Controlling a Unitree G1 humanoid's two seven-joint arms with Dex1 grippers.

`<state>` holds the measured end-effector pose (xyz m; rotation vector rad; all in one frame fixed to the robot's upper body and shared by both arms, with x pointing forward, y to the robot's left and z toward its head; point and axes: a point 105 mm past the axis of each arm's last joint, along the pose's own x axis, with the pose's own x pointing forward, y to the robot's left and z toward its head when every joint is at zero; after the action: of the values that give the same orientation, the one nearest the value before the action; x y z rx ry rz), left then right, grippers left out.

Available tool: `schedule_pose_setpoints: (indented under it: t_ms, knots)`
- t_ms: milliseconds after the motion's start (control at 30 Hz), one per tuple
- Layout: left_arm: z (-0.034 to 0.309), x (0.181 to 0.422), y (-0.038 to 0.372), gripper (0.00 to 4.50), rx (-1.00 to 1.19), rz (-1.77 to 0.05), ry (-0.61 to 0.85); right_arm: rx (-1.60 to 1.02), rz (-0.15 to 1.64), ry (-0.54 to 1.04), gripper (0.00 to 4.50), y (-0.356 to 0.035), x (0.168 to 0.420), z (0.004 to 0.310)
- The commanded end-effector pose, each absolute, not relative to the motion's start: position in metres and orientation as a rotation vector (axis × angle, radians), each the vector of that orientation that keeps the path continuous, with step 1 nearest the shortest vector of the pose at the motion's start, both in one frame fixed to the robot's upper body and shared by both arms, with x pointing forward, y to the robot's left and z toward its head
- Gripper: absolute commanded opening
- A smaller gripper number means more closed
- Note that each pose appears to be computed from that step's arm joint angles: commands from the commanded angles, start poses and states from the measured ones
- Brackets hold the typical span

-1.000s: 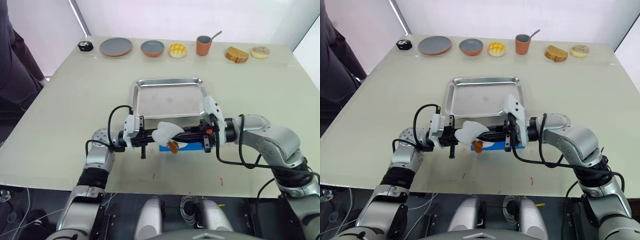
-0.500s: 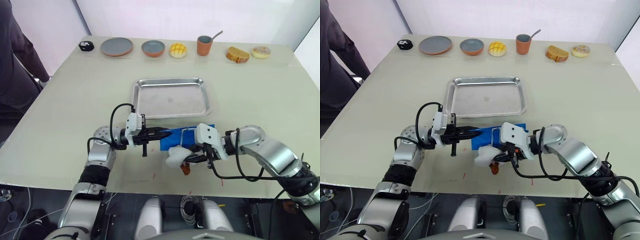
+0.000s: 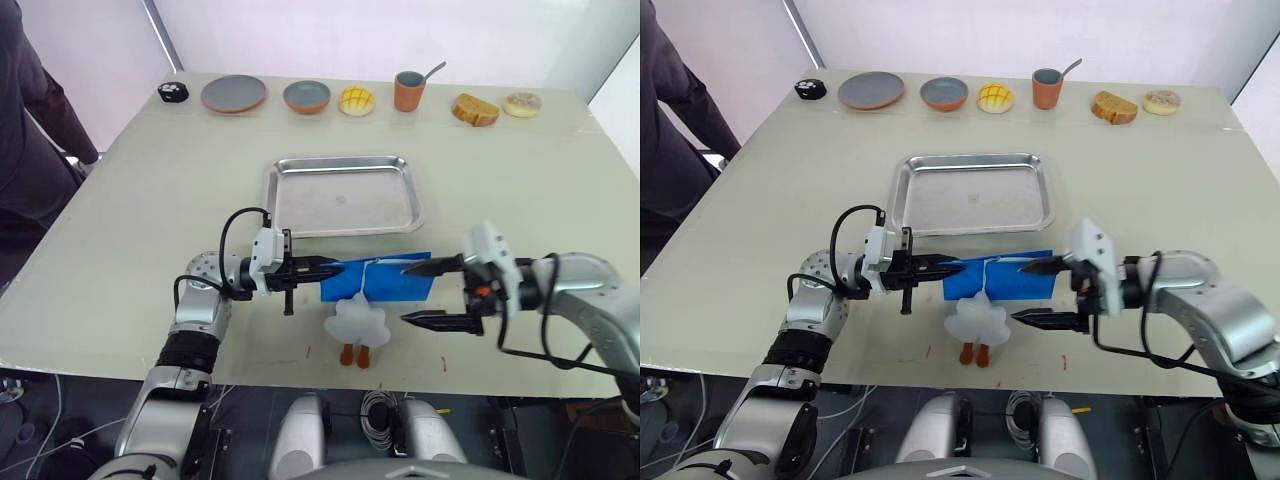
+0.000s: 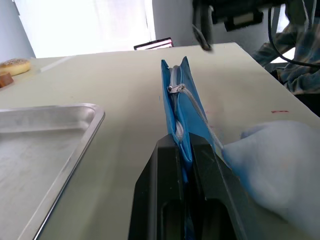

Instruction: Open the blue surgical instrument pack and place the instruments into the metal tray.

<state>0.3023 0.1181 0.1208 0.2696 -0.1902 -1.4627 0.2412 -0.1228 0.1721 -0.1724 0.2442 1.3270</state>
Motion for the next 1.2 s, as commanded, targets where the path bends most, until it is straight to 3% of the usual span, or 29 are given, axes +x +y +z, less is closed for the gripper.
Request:
schedule_pose_setpoints:
  t_ms: [33,200,367,1067,1167,1200]
  knots:
    - [0.125,0.299,0.117,0.0,0.286,-1.469,-0.205,-0.183,1.251,0.204,4.42,-0.146,0.241,0.183]
    - [0.128,0.297,0.116,0.0,0.289,-1.476,-0.209,-0.231,1.017,0.127,4.42,-0.196,0.262,0.171]
    - [0.129,0.297,0.115,0.0,0.292,-1.484,-0.206,-0.207,1.121,0.092,4.42,-0.215,0.254,0.157]
    - [0.128,0.297,0.116,0.0,0.305,-1.492,-0.211,-0.125,1.364,0.033,4.42,-0.128,0.292,0.141]
    - [0.128,0.297,0.117,0.0,0.306,-1.49,-0.212,-0.116,1.38,0.031,3.51,-0.125,0.292,0.14]
    - [0.127,0.296,0.117,0.0,0.306,-1.49,-0.212,-0.117,1.382,0.029,3.0,-0.125,0.292,0.14]
